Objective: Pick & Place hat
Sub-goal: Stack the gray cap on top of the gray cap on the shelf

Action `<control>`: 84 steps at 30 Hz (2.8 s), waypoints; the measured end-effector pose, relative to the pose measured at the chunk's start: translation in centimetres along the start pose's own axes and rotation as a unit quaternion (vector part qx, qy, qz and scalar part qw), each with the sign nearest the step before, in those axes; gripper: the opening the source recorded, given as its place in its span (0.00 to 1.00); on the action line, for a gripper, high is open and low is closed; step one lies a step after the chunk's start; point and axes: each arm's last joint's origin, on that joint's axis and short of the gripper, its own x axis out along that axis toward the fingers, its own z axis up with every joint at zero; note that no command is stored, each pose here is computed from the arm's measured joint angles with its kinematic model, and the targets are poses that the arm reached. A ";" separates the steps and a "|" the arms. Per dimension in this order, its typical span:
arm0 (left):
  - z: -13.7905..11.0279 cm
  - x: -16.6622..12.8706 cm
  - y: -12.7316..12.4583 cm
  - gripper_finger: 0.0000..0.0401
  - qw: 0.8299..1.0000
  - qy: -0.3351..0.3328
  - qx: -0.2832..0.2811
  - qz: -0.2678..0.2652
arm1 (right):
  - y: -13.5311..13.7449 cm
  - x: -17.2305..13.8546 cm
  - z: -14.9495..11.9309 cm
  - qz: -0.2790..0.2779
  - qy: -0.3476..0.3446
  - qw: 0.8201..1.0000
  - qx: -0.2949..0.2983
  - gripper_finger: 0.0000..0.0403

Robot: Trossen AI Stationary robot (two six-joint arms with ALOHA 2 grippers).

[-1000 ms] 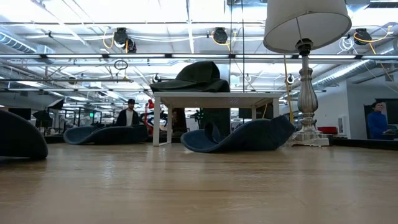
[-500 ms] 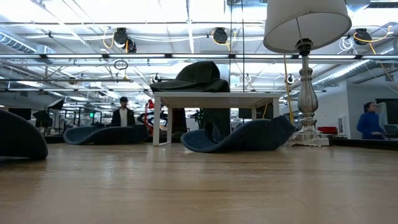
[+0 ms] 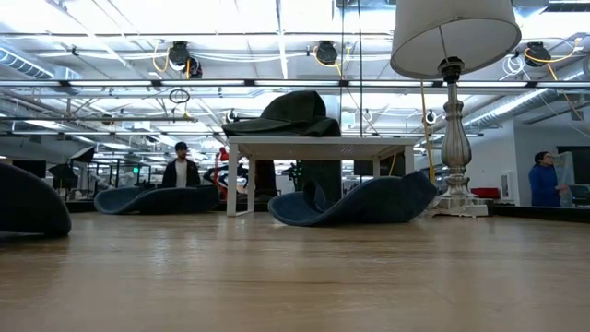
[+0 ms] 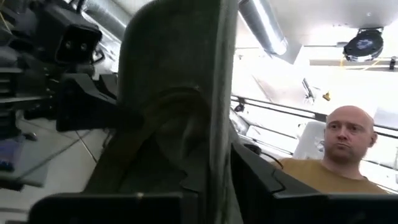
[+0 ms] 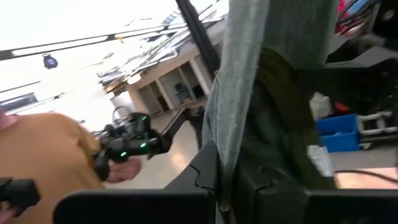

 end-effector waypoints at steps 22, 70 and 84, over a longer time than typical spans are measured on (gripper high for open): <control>2.1 -2.2 1.7 0.30 0.997 0.015 -0.073 0.030 | 3.6 -2.4 0.8 0.088 0.098 0.951 0.280 0.02; 2.0 4.6 0.2 0.30 0.978 0.148 0.055 0.137 | 2.5 -2.1 -0.1 0.074 0.148 0.921 0.353 0.02; 1.8 5.8 0.2 0.09 0.987 0.122 0.043 0.099 | 2.4 -2.2 0.0 0.073 0.146 0.923 0.348 0.06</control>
